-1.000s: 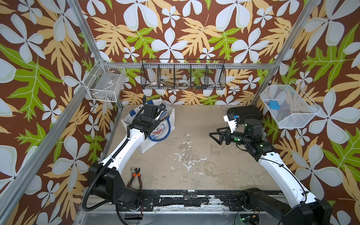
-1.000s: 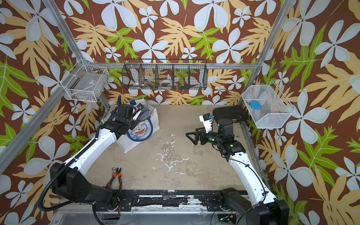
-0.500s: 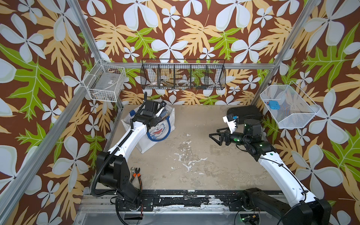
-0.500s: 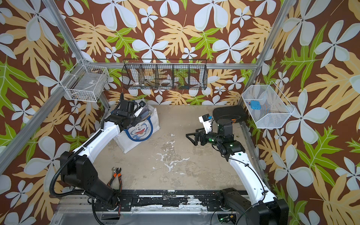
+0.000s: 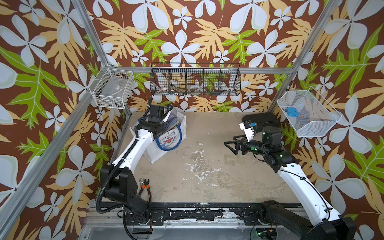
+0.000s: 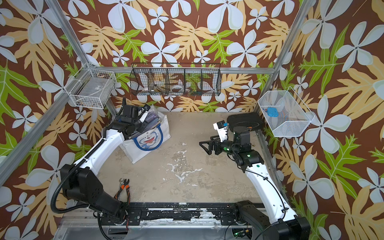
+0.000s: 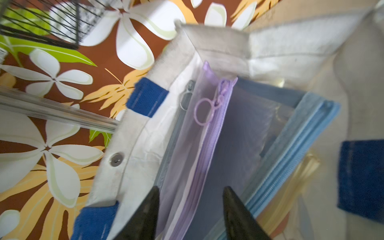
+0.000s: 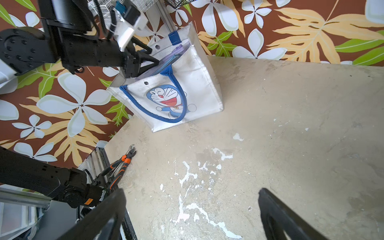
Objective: Put the pencil pouch into the canvas bag
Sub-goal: Place the pencil case in the canvas bag.
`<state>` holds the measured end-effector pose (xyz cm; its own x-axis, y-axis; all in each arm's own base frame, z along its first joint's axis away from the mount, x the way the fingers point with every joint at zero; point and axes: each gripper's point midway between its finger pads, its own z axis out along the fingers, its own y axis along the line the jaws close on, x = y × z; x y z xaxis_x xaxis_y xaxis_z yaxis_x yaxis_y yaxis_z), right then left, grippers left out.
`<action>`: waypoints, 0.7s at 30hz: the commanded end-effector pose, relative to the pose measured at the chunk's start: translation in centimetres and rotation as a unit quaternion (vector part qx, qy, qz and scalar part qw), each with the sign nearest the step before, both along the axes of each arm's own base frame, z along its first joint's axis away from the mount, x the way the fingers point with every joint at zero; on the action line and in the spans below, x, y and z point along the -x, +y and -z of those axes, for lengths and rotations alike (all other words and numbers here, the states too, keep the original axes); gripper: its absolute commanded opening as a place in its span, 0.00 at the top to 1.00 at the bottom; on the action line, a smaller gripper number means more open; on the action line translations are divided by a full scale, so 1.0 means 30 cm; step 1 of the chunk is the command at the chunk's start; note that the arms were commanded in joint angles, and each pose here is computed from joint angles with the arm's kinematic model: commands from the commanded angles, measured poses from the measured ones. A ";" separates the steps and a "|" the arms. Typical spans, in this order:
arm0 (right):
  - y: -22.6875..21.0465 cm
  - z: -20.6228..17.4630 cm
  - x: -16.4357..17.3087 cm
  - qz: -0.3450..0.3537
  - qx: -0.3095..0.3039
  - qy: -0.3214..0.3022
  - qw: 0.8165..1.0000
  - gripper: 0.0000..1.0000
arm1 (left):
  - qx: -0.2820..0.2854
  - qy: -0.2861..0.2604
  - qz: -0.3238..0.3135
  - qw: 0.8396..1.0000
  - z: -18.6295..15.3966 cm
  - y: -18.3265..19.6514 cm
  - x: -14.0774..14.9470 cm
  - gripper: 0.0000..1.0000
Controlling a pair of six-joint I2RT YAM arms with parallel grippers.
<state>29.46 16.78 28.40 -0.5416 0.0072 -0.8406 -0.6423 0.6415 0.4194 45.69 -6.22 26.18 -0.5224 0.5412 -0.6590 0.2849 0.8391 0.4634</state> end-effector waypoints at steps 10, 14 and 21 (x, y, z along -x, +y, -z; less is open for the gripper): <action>-0.136 -0.047 -0.010 0.124 0.062 -0.058 0.989 0.00 | 0.232 -0.134 -0.030 0.963 -0.316 -0.016 0.331 0.00; -0.233 -0.025 -0.002 0.205 0.080 -0.100 0.970 0.00 | 0.345 -0.174 -0.030 0.922 -0.282 -0.005 0.536 0.00; -0.359 0.043 -0.018 0.320 0.069 -0.127 0.937 0.00 | 0.421 -0.206 -0.109 0.877 -0.086 0.097 0.699 0.00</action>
